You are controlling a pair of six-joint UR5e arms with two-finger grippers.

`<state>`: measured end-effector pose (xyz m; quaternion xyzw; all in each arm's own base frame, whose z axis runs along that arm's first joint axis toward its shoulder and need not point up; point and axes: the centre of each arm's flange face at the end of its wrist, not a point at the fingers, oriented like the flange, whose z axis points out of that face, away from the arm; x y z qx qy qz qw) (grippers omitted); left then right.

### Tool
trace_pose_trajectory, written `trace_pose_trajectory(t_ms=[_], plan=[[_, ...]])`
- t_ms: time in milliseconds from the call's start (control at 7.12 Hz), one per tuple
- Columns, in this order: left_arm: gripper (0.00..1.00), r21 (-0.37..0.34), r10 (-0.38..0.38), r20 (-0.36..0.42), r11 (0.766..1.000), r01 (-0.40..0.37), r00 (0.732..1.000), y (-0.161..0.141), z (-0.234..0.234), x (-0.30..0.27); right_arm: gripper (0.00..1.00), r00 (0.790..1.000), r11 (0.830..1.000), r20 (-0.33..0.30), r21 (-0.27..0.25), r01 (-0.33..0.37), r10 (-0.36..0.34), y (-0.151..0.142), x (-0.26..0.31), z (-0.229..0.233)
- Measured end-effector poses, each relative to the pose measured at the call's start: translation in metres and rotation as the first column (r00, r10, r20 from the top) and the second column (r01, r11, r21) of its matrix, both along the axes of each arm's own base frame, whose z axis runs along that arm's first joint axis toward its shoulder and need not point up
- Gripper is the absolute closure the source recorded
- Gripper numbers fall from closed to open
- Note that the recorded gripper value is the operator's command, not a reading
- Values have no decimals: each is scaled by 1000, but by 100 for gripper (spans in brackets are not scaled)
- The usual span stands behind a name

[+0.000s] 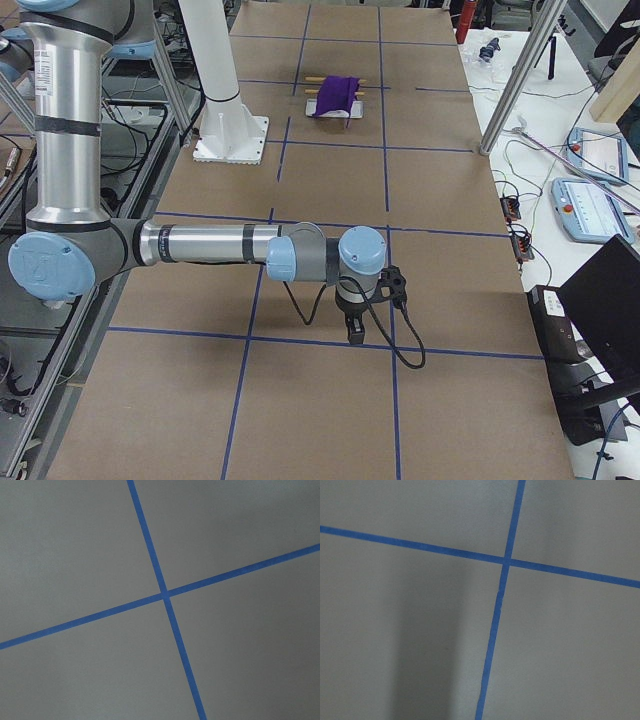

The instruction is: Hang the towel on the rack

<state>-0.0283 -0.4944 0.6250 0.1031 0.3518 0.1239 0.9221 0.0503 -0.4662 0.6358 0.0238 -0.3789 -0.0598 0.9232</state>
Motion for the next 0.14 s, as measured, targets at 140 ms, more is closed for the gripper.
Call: trace_pose_trajectory(t_ms=[140], plan=[[0,0,-1,0,1000,1,1000,0,-1,0,0,999,998,1,-40,-39,40,-2,0,-1]])
